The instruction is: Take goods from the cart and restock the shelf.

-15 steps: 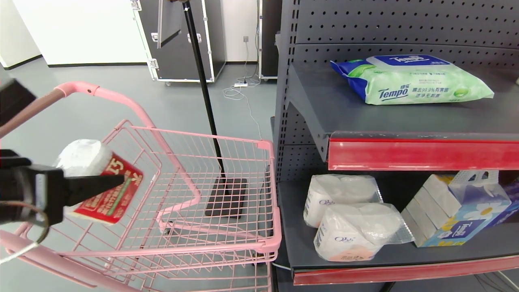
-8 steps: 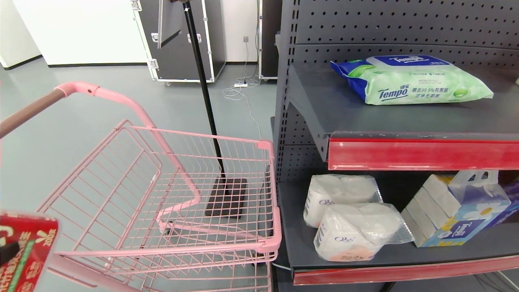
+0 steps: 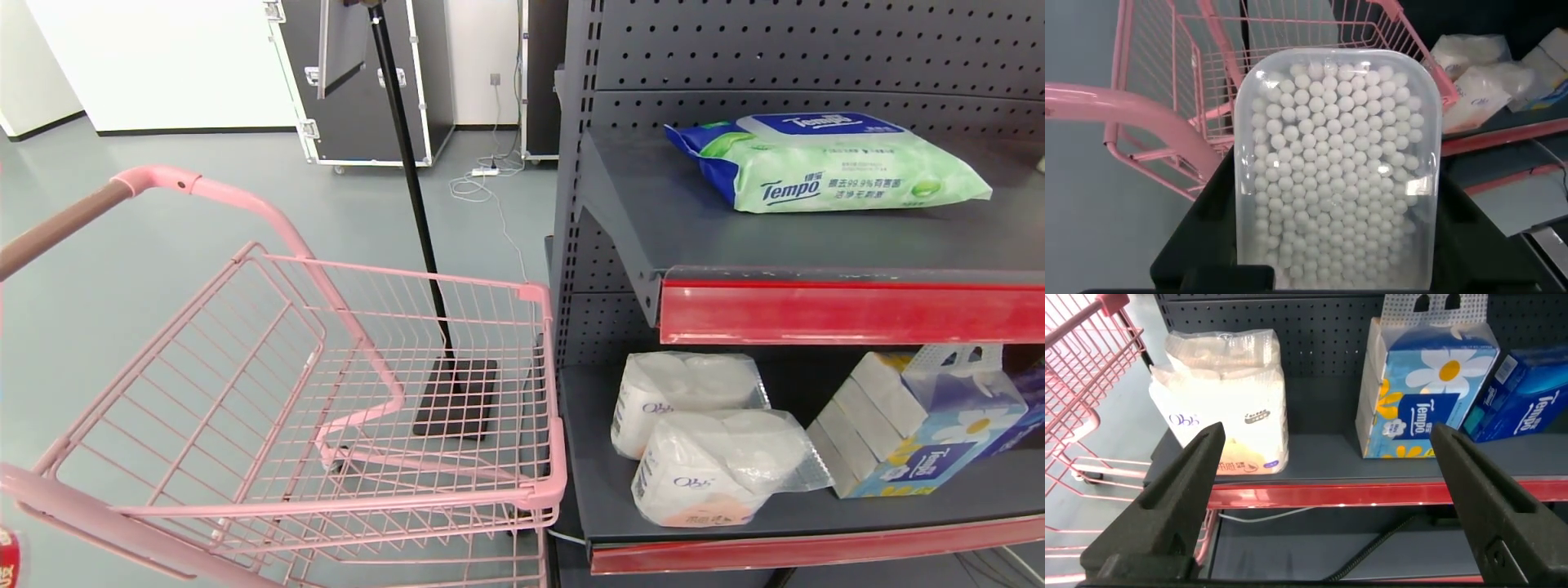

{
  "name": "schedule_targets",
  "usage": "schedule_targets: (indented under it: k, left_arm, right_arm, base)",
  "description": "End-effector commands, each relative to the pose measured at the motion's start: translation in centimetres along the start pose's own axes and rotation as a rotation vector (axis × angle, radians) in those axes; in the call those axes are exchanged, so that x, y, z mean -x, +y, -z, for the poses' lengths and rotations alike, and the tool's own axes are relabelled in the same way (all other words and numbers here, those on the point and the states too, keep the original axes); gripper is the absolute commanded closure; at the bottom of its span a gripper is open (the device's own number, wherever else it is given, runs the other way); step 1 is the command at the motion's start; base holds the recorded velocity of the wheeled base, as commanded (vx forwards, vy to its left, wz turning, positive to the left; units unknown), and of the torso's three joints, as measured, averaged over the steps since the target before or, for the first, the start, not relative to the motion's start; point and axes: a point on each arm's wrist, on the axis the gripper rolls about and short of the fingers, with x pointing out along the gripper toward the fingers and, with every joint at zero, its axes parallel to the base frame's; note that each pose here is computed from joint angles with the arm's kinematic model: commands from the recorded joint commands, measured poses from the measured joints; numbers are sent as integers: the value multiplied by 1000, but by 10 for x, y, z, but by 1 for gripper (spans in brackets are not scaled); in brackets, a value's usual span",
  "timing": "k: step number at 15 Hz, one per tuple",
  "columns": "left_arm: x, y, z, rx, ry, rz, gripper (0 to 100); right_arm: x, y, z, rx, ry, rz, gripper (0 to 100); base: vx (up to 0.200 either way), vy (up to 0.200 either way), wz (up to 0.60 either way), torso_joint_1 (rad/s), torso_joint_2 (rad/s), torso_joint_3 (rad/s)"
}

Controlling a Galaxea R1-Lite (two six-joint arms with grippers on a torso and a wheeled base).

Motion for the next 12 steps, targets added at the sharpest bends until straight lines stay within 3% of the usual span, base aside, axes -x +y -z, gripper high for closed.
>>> schedule_targets:
  k: [1, 4, 12]
  left_arm:
    - [10, 3, 18, 0, -48, 9, 100]
    - [13, 4, 24, 1, -60, 9, 100]
    - [8, 3, 16, 2, -87, 28, 100]
  right_arm:
    - [0, 0, 0, 0, -1, 1, 0]
    - [0, 0, 0, 2, -1, 0, 0]
    - [0, 0, 0, 2, -1, -2, 0]
  base:
    - [0, 0, 0, 41, -246, -183]
    - [0, 0, 0, 82, -393, -305]
    - [0, 0, 0, 146, -515, -365]
